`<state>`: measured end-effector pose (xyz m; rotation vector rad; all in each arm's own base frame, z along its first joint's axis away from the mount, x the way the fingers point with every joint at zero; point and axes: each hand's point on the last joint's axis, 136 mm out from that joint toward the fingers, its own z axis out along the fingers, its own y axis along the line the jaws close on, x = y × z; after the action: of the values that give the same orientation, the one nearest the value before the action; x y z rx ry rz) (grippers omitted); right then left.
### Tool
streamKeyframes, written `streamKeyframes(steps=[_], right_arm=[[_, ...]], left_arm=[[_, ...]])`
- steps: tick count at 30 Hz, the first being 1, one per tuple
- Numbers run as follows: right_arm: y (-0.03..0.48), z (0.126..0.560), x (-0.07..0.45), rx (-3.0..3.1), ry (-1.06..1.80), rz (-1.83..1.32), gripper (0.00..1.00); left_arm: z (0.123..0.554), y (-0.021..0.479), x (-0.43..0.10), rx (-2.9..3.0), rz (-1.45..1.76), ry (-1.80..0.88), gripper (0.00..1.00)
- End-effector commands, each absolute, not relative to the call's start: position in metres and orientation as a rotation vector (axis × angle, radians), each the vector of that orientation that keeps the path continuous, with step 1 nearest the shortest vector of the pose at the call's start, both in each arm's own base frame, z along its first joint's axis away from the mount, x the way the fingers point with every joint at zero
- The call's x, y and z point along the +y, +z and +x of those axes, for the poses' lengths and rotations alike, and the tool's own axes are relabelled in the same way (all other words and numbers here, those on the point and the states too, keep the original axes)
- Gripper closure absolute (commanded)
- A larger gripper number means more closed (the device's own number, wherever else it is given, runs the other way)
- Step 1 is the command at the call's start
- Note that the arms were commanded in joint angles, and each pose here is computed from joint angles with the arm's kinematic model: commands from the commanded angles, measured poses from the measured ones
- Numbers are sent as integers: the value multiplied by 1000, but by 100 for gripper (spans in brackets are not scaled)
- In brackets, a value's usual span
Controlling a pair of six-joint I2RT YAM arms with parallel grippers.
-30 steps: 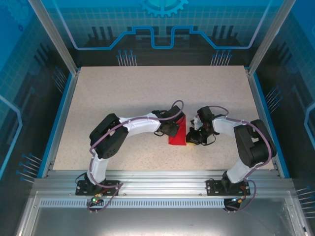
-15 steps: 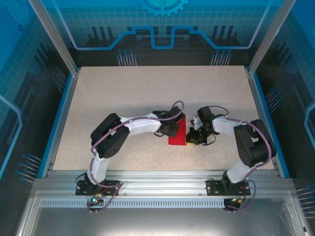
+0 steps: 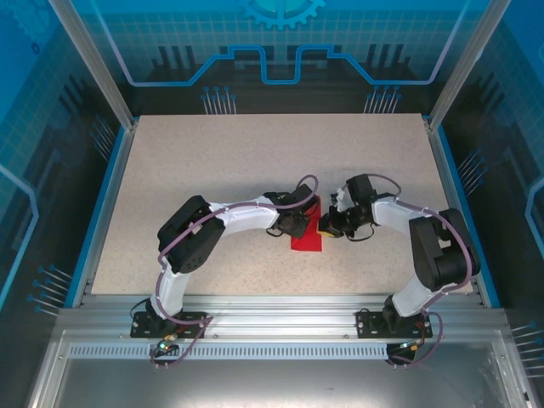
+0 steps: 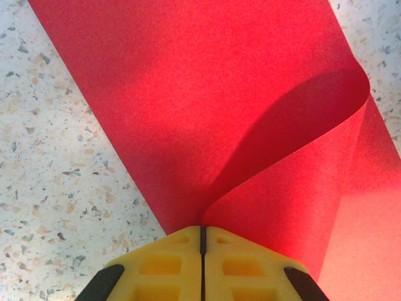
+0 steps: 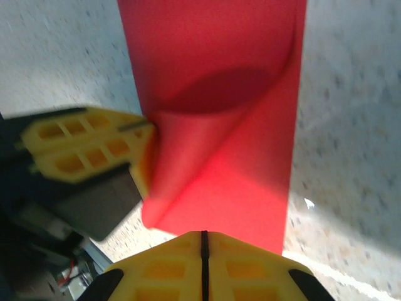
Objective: Fold a paper plane with a square sheet of paper (fold left side to right side)
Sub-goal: Fold the triangle a second time at the center of the table.
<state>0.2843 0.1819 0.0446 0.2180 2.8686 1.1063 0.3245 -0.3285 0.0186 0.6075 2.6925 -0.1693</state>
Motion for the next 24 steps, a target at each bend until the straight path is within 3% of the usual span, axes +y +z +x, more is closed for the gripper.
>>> streamKeyframes(steps=[1, 7, 24], right_arm=[[51, 307, 190, 2814, 1165, 267, 91], [50, 324, 203, 2811, 1173, 246, 91], [13, 313, 195, 2922, 1038, 259, 91]], left_arm=[[320, 8, -324, 2711, 628, -142, 91], [320, 8, -326, 2707, 632, -144, 91], [319, 7, -325, 2710, 637, -133, 91]])
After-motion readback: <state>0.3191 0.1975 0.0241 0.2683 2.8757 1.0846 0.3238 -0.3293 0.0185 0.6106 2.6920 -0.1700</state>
